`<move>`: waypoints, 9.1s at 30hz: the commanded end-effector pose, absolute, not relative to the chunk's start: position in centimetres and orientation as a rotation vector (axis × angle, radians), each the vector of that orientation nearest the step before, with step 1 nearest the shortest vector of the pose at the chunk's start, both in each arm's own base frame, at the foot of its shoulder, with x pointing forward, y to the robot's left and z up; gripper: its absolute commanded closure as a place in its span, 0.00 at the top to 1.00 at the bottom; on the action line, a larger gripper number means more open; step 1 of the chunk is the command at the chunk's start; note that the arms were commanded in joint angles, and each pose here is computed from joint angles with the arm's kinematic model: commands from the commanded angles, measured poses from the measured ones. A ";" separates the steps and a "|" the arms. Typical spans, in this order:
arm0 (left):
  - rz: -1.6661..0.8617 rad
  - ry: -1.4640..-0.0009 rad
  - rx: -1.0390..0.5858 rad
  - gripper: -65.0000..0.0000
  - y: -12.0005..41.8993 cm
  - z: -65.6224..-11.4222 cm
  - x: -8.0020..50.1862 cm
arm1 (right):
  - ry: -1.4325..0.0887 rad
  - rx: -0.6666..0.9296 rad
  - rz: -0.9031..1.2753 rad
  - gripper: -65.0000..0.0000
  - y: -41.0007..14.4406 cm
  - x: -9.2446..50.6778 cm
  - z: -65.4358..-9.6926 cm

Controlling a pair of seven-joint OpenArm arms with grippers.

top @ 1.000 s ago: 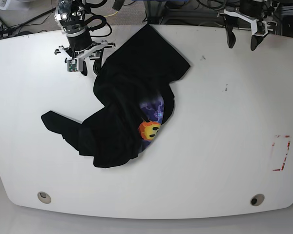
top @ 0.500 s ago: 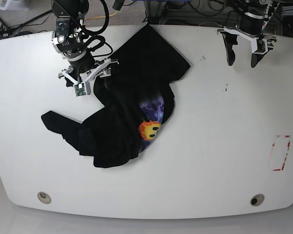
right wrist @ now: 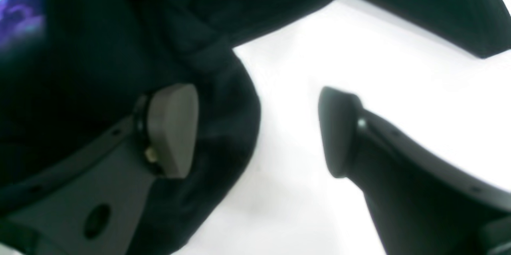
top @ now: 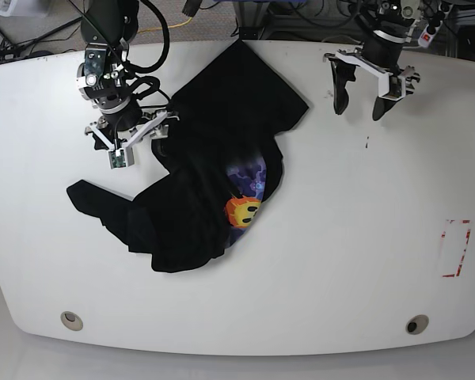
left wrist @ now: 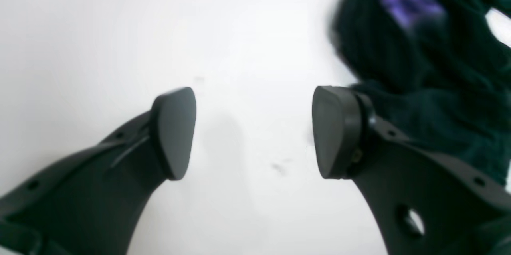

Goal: Fold the T-shirt properly
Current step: 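Lower both grippers toward the black T-shirt's edges, then grasp the shirt edges with the right and left grippers, then pull the grasped shirt apart, right gripper and left gripper diverging, then lift and spread the shirt flat, dragging it toward the robot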

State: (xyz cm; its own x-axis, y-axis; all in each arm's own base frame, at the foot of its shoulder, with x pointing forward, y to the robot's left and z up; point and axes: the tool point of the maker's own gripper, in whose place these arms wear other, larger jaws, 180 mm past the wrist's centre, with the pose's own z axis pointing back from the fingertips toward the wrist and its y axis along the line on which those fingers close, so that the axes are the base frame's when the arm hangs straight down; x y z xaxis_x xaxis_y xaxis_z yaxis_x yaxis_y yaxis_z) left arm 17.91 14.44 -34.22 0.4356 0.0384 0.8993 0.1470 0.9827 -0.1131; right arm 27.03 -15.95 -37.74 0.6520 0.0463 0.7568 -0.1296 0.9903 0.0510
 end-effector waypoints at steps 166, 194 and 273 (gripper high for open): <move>-0.529 -1.040 -0.387 0.66 2.9 -34.2 21.3 | -1.462 0.218 0.547 0.00 -14.5 44.5 -8.6; -0.349 -0.991 -0.369 0.66 -0.2 -39.6 29.8 | -1.543 0.164 0.655 0.00 -13.0 45.9 -3.1; -0.280 -1.670 0.401 0.00 24.7 0.2 41.9 | -1.398 0.086 0.272 0.00 -22.7 57.7 3.8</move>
